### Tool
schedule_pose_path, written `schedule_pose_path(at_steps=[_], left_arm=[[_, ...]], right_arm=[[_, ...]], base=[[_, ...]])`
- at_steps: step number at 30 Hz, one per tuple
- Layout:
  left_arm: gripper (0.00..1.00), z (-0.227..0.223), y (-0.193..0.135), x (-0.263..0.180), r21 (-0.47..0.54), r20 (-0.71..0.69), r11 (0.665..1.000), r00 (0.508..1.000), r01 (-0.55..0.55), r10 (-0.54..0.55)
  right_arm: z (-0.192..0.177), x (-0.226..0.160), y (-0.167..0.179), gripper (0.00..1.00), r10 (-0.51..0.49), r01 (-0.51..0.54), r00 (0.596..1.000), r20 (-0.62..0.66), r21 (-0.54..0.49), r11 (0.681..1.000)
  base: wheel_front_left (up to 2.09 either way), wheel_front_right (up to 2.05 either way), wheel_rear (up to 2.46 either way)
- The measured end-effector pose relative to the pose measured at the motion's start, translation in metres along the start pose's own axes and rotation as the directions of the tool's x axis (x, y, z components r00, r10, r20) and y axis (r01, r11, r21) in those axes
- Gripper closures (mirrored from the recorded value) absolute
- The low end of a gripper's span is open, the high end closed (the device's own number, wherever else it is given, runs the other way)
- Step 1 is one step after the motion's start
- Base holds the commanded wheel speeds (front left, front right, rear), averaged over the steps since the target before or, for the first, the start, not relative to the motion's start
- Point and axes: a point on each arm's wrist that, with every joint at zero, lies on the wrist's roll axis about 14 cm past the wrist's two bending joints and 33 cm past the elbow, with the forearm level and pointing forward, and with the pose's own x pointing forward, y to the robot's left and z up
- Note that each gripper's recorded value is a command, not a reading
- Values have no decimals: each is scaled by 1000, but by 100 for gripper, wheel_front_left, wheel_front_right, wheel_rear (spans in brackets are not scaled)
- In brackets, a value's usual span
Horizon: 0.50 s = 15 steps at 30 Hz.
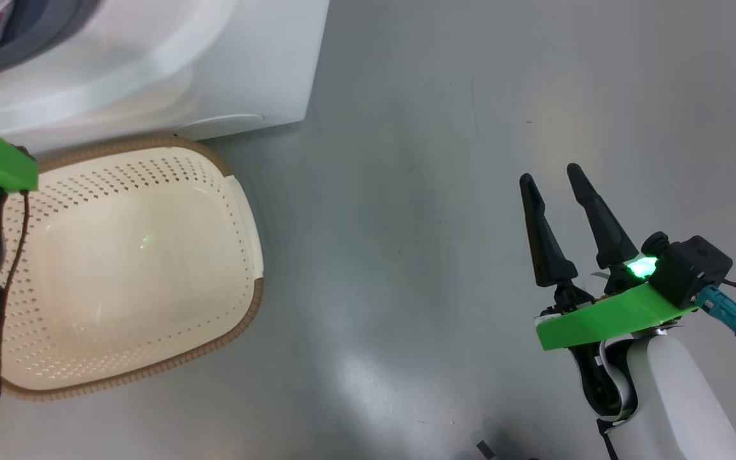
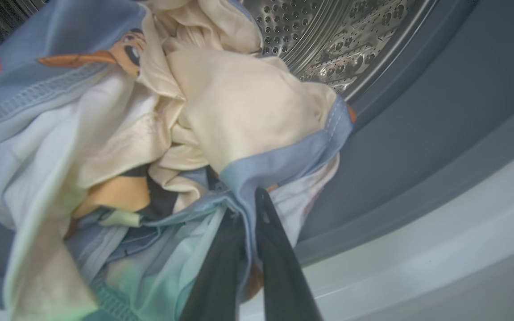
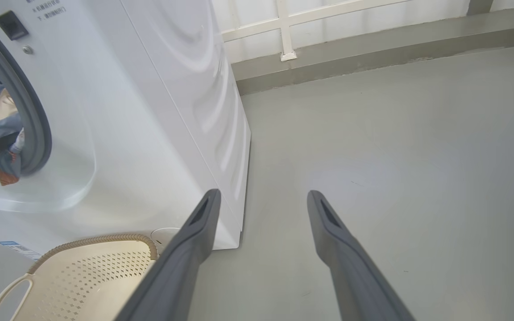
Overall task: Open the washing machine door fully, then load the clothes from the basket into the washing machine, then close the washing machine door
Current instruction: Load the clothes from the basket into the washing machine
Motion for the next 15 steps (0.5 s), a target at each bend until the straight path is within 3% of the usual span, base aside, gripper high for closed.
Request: schedule_pose_path(at_steps=[15], left_arm=[[100,26,36,32,44,36,997,997,-63,62]], right_arm=[[-5,-1,-6,0,-18,18,1000,-12,16,1000]], base=[[0,0,0]])
